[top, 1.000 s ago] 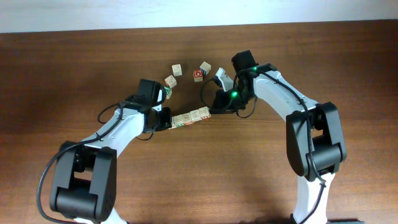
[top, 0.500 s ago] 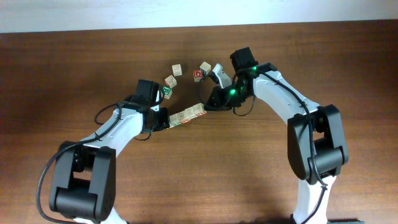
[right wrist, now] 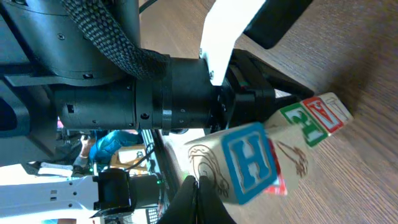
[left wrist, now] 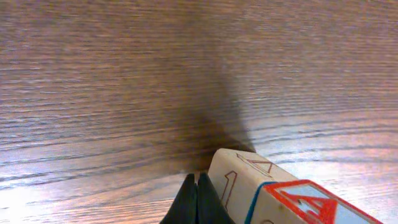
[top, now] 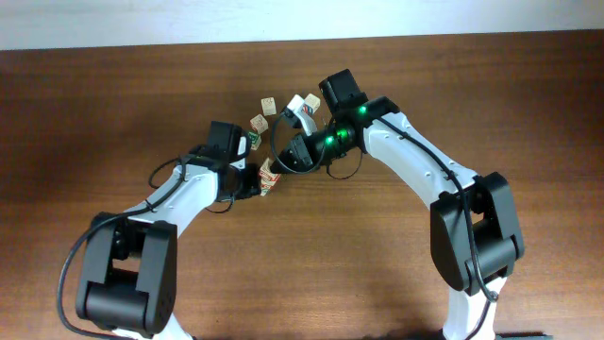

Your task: Rotate 5 blocks

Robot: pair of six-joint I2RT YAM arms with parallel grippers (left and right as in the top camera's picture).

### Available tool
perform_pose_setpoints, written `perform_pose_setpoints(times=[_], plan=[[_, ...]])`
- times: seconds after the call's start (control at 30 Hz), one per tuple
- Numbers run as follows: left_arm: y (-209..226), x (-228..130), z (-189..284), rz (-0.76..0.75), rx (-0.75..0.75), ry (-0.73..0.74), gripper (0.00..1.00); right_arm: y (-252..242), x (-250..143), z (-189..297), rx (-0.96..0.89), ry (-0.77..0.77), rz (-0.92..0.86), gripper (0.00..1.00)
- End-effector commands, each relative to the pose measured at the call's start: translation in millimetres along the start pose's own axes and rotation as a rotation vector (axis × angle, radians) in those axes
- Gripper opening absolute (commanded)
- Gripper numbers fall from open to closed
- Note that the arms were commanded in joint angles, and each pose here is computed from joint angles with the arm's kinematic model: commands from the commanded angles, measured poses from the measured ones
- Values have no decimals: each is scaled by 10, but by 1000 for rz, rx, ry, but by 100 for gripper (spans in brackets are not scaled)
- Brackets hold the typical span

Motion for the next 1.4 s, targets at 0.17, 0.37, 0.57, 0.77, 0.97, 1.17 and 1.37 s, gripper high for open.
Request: perform_pose_setpoints(times=[0.17, 0.37, 0.57, 0.77, 0.97, 1.17, 1.37], plan=[[-327, -124, 29, -39, -140, 62, 0, -385, -201, -194, -158, 68, -66, 4], [-117, -45, 55, 20, -119, 62, 0, -406, -208, -189, -171, 70, -71, 4], [-143, 112, 132, 16, -122, 27, 0, -447, -224, -172, -194, 74, -79, 4], [220, 608, 475, 126, -51, -50, 0, -447, -222, -172, -194, 73, -77, 5], [312, 697, 526, 151, -48, -71, 0, -421, -162, -153, -194, 63, -64, 40], [312, 697, 526, 151, -48, -71, 0, -384, -124, -131, -193, 61, -63, 41], [312, 696, 526, 151, -48, -70, 0, -345, -78, -107, -194, 57, -65, 44]])
Point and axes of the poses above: each gripper's point midway between its finger pads, its own z axis back along the fingers, its own y axis along the line the jaws close on, x = y × z, the point moved 1 cm from there along z, back along the fingers, and after that the axes turned 9 degrees about z, right-handed, at the moved point
